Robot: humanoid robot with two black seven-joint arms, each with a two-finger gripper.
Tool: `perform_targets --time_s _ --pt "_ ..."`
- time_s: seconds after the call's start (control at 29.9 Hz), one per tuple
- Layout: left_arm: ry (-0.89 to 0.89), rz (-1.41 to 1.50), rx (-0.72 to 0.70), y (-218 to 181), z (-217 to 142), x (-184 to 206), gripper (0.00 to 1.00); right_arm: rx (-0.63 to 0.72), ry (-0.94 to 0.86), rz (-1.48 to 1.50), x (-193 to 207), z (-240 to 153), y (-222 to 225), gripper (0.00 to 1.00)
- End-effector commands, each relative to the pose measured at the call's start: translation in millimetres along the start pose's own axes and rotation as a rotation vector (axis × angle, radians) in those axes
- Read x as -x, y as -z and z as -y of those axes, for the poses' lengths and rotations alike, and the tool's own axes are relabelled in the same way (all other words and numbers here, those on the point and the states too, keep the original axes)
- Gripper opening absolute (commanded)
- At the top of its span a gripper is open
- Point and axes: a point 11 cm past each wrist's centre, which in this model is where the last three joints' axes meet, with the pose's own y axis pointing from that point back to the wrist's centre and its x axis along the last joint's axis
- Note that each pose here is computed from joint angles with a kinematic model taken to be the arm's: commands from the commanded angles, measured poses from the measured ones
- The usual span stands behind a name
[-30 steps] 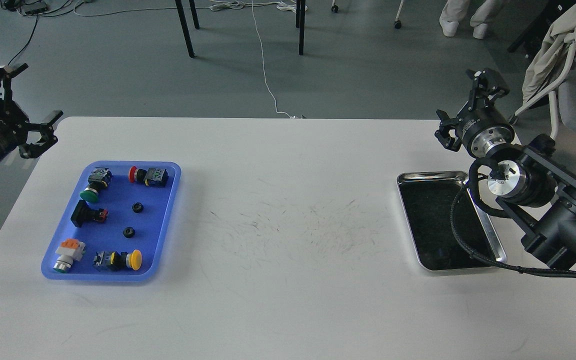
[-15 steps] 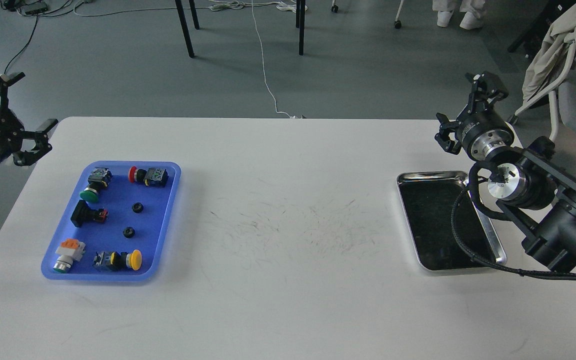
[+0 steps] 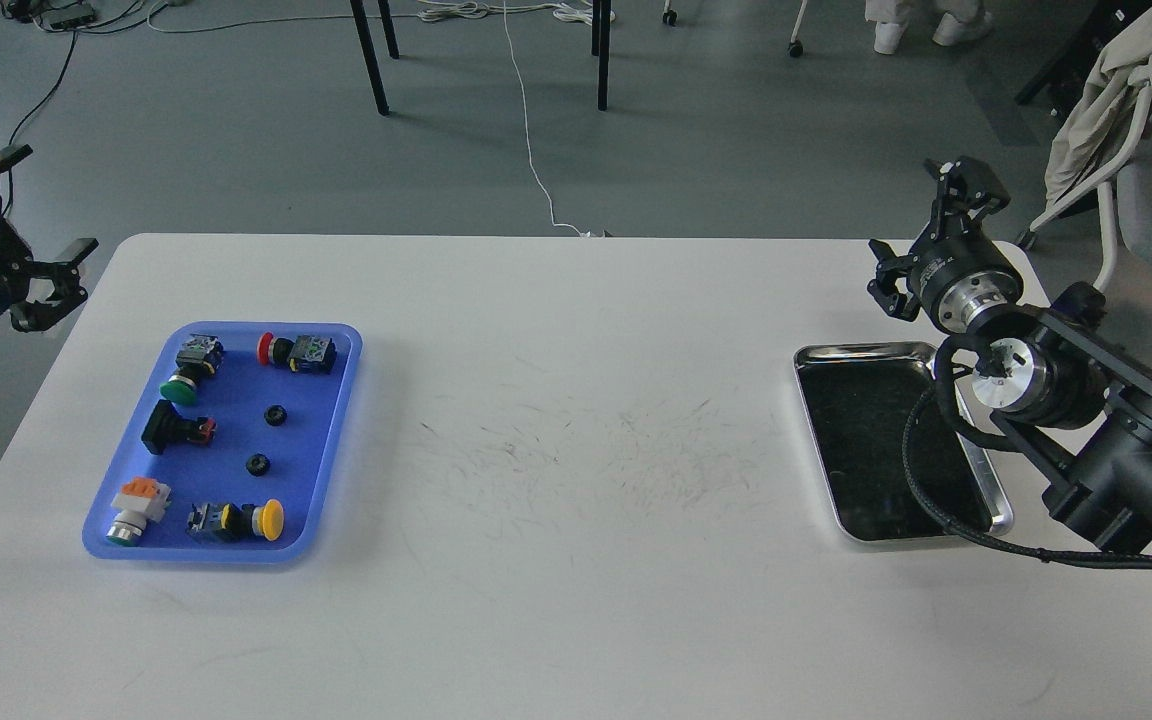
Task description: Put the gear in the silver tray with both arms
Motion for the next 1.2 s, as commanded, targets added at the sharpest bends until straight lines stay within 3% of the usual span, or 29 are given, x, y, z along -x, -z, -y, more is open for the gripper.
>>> perform_targets --time_s 0.0,0.27,0.53,1.17 --pt "0.046 -0.015 -0.032 -3.2 2.8 6.6 0.99 0.001 0.002 0.0 0.9 0.0 -0.5 0.99" --pt "-0.002 0.01 -0.033 -5.3 2.6 -2.5 0.99 0.005 0.003 -0.003 1.2 -0.3 -2.3 0.99" --pt "0.03 -0.022 -0.054 12.8 15.8 14.8 0.99 0.006 -0.004 0.0 -1.3 -1.1 -4.2 0.99" --pt "0.02 0.057 -0.113 17.6 3.1 4.0 0.99 0.017 -0.005 -0.001 -3.4 -3.3 -9.9 0.99"
